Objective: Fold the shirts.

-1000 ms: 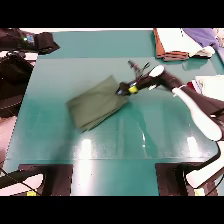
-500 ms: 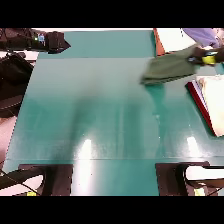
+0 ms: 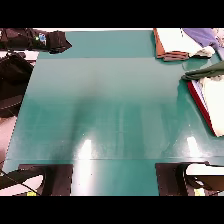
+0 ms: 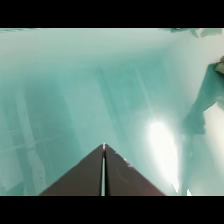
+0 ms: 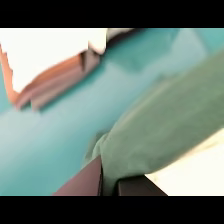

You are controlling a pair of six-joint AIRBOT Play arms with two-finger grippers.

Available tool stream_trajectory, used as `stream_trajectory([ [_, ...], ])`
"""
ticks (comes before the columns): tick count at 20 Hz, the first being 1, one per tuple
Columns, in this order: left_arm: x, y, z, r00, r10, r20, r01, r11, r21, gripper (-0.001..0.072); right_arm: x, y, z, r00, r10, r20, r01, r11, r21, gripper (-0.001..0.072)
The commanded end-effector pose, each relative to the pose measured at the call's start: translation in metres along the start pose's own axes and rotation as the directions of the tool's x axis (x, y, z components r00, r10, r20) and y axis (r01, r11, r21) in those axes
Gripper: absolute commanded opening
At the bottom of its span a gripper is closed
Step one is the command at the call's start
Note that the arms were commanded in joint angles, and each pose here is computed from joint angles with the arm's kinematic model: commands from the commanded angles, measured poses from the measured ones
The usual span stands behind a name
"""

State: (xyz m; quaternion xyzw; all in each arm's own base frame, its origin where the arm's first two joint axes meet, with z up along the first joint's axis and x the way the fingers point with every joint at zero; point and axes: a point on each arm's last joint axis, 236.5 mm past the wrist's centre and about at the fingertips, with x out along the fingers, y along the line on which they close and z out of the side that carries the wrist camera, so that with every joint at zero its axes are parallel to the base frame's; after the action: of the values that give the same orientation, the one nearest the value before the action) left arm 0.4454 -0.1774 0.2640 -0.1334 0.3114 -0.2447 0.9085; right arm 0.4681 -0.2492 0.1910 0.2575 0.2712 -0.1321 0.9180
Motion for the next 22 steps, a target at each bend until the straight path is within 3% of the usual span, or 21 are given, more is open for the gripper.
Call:
stream_trajectory([
  [1,0.000,0.000,0.000,1.000,-0.001,-0.001,0.001,1.000,-0.012,0.0025,-0.023,0.006,0.053,0.985,-0.005,0.173,0.009,1.000,-0.025,0.0016],
  [5,0.000,0.000,-0.002,1.000,-0.002,-0.007,0.002,1.000,-0.012,0.0025,-0.062,0.010,0.088,0.967,-0.065,0.248,0.101,0.986,-0.133,0.0016],
  [8,0.000,0.000,-0.008,0.999,-0.002,-0.032,0.002,1.000,-0.012,0.0025,-0.071,-0.015,0.074,0.970,-0.162,0.181,0.192,0.968,-0.163,0.0016],
  [12,0.000,0.000,-0.011,0.999,-0.003,-0.045,0.003,1.000,-0.011,0.0025,-0.078,-0.064,0.014,0.958,-0.287,0.022,0.288,0.949,-0.132,0.0016],
  [20,0.000,0.000,-0.011,0.999,-0.003,-0.045,0.004,1.000,0.017,0.0026,-0.132,-0.110,-0.137,0.907,-0.373,-0.195,0.383,0.924,0.013,0.0018],
  [21,0.000,0.000,-0.011,0.999,-0.003,-0.045,0.004,1.000,0.021,0.0026,-0.139,-0.114,-0.148,0.901,-0.385,-0.199,0.398,0.917,0.027,0.0044],
  [22,0.000,0.000,-0.011,0.999,-0.003,-0.045,0.004,1.000,0.021,0.0025,-0.148,-0.123,-0.157,0.887,-0.416,-0.199,0.431,0.902,0.033,0.0271],
])
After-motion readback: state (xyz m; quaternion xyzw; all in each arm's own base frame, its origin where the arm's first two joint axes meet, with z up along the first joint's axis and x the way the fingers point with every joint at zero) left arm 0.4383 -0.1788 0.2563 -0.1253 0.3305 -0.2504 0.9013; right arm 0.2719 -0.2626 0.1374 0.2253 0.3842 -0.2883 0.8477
